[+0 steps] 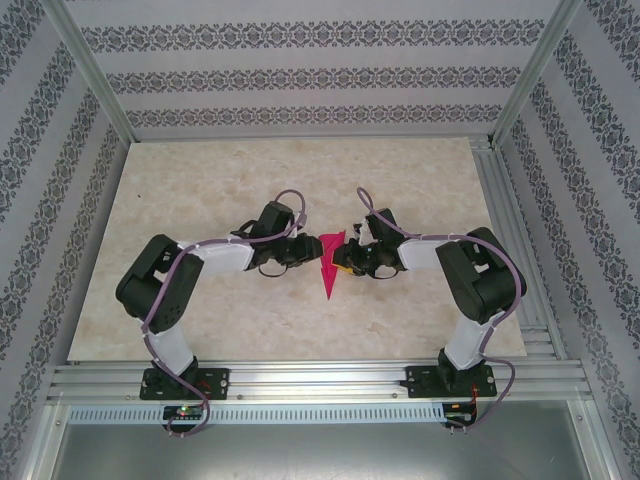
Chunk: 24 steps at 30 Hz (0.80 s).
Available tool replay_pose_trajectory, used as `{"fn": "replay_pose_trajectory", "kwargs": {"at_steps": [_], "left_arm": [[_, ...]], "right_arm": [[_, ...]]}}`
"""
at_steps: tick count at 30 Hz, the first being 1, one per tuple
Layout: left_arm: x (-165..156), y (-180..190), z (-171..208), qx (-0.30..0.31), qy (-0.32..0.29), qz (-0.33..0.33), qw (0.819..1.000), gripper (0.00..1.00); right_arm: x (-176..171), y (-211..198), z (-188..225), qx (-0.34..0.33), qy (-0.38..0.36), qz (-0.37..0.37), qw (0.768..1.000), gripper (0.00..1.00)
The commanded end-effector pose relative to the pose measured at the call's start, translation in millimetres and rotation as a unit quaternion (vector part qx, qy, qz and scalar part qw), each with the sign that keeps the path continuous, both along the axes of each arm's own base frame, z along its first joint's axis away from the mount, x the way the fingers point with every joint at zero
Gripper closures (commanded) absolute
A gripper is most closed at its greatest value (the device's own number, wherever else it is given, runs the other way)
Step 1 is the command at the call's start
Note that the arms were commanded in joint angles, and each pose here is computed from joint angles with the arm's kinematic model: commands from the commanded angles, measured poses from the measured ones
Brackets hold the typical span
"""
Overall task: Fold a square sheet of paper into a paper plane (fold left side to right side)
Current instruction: Fold the wing for the fifth time at the center of the table.
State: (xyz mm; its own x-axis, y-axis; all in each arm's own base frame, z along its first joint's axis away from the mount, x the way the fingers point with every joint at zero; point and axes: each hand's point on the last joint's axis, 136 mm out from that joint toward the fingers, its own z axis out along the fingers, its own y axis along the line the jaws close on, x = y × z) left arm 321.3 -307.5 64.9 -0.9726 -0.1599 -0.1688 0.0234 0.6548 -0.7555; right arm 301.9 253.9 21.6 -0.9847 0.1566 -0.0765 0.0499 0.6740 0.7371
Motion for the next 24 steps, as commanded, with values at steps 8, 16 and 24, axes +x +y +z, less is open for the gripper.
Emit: {"fn": "replay_pose_trajectory", "kwargs": {"at_steps": [8,16,24], "left_arm": [[14.0,-16.9,-9.4,-0.016,0.004,-0.023,1.000,0.71],[19.3,-20.7,-18.8,-0.016,0.010,-0.022,1.000,0.71],[24.1,-26.8,-19.5,-0.030,0.005,-0.024,0.999,0.73]], "right_arm": [[0.2,4.1,-10.2,-0.015,0.003,0.008,1.000,0.71],[0.2,4.6,-10.2,-0.019,0.003,0.013,1.000,0.71],[-0.6,4.6,-10.9,-0.021,0.005,0.015,1.000,0.70]]}}
